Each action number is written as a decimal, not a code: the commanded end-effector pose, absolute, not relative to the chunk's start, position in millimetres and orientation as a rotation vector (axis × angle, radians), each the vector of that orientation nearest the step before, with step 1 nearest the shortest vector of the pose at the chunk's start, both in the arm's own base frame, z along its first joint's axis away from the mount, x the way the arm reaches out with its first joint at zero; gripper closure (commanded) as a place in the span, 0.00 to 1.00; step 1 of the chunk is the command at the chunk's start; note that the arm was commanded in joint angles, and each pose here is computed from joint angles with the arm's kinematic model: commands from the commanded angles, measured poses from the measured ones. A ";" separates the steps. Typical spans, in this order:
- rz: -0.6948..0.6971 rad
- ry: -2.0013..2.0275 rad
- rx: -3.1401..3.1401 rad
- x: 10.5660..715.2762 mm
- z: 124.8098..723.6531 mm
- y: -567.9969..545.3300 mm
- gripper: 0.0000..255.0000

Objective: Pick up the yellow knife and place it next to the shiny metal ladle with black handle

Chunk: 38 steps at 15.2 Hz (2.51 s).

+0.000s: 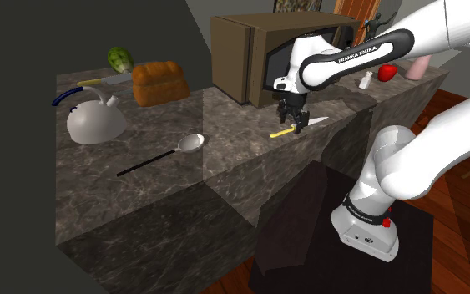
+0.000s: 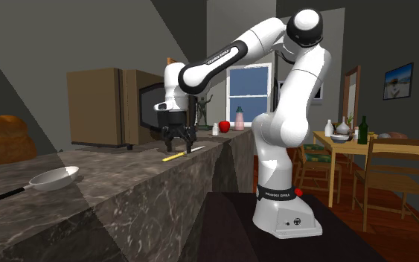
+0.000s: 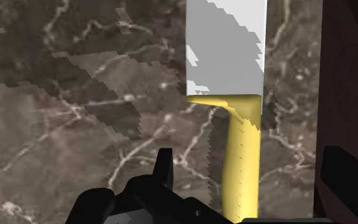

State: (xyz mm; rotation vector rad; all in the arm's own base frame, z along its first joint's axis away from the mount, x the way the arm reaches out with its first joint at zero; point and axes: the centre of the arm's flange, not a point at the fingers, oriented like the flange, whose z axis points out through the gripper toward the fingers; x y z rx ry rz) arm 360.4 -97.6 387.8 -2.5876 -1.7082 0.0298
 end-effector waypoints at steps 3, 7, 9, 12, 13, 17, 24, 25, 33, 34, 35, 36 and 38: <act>0.029 -1.708 -2.588 360.3 387.0 -97.9 0.00; 0.029 -1.708 -2.588 360.3 387.1 -97.8 1.00; 0.029 -1.708 -2.588 360.3 387.1 -97.8 1.00; 0.029 -1.708 -2.588 360.3 387.1 -97.8 1.00; 0.029 -1.708 -2.588 360.3 387.1 -97.8 1.00; 0.029 -1.708 -2.588 360.2 392.3 -97.8 1.00; 0.029 -1.708 -2.588 360.3 429.2 -97.9 1.00; 0.029 -1.708 -2.588 360.3 434.5 -97.9 1.00; 0.029 -1.708 -2.588 360.3 476.8 -97.9 1.00; 0.029 -1.708 -2.588 360.3 482.0 -97.9 1.00; 0.029 -1.708 -2.588 360.3 487.3 -97.9 1.00; 0.029 -1.708 -2.588 360.3 492.6 -97.9 1.00; 0.029 -1.708 -2.588 370.3 497.5 -89.3 1.00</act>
